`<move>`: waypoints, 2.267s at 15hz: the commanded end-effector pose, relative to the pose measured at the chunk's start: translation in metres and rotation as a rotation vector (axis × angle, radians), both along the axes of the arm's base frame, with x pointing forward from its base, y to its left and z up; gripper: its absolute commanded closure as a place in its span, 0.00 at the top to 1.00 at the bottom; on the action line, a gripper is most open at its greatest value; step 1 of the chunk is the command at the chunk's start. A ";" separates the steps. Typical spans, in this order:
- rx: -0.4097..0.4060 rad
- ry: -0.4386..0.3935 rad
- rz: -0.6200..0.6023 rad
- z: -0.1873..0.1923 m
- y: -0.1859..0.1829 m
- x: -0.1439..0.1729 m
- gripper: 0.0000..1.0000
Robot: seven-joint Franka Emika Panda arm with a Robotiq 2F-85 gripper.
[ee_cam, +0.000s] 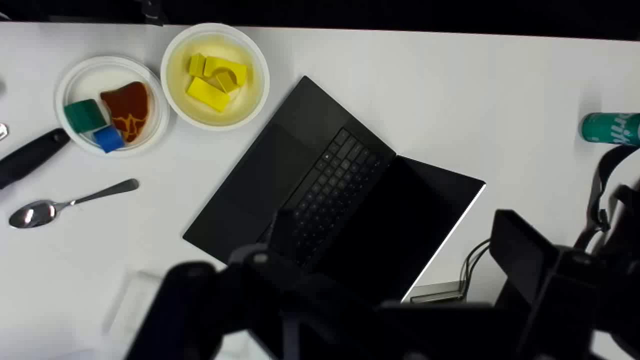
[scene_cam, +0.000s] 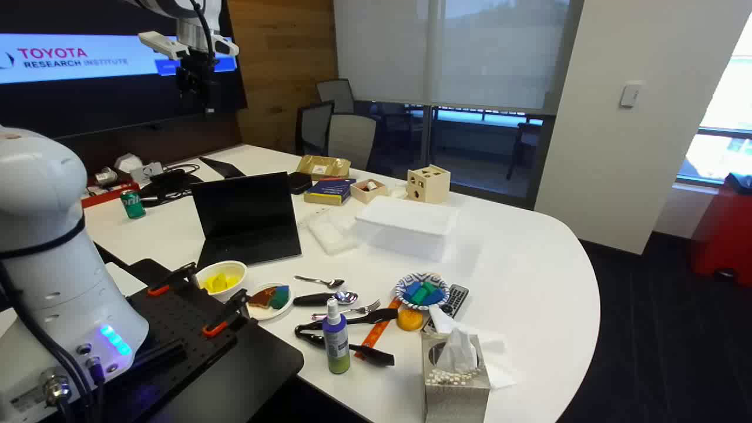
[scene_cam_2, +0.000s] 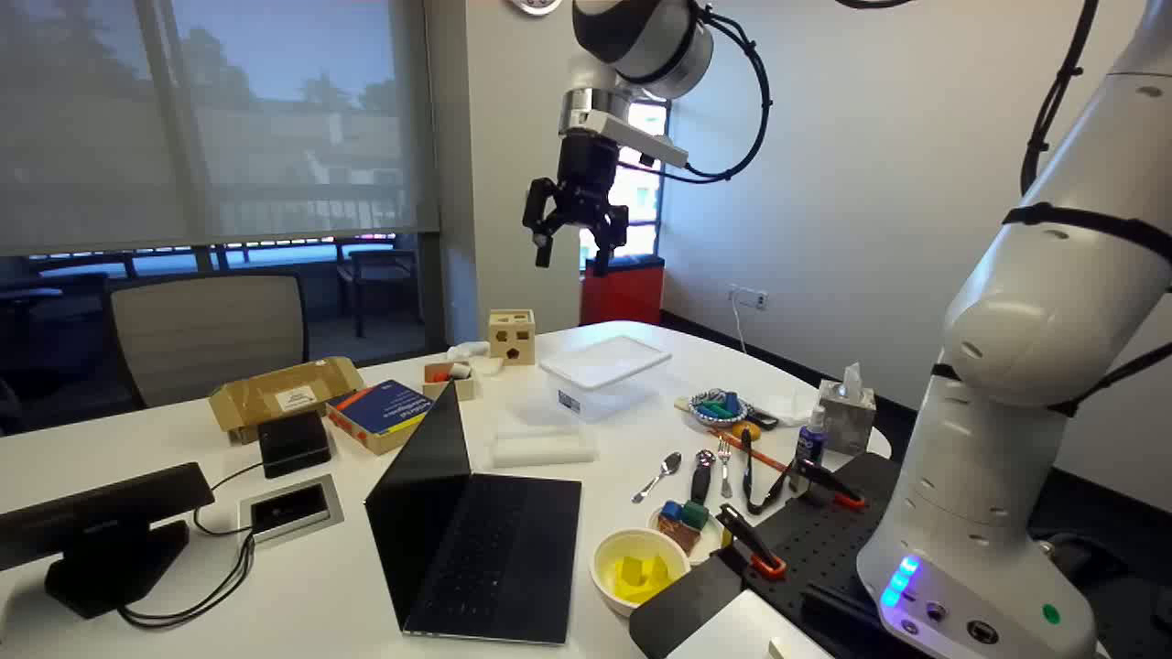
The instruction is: Use the tissue to clean the laptop's screen
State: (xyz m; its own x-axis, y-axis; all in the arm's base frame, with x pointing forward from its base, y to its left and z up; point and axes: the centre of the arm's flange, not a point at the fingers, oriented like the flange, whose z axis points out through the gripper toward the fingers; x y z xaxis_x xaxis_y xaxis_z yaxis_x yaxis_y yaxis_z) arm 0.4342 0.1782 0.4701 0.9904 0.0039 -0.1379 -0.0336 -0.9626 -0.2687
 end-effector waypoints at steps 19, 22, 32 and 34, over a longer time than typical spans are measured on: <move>0.060 -0.076 -1.103 -0.087 -0.500 0.111 1.00; 0.100 -0.112 -1.247 -0.137 -0.564 0.121 1.00; 0.054 0.111 -1.562 -0.336 -0.684 0.116 1.00; 0.035 0.151 -1.602 -0.367 -0.683 0.111 1.00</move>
State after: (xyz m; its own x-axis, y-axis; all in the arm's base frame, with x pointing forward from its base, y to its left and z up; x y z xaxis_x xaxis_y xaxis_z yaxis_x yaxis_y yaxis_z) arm 0.5254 -0.4881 0.1335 0.0237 -0.9738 -0.2263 -0.9728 0.0297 -0.2297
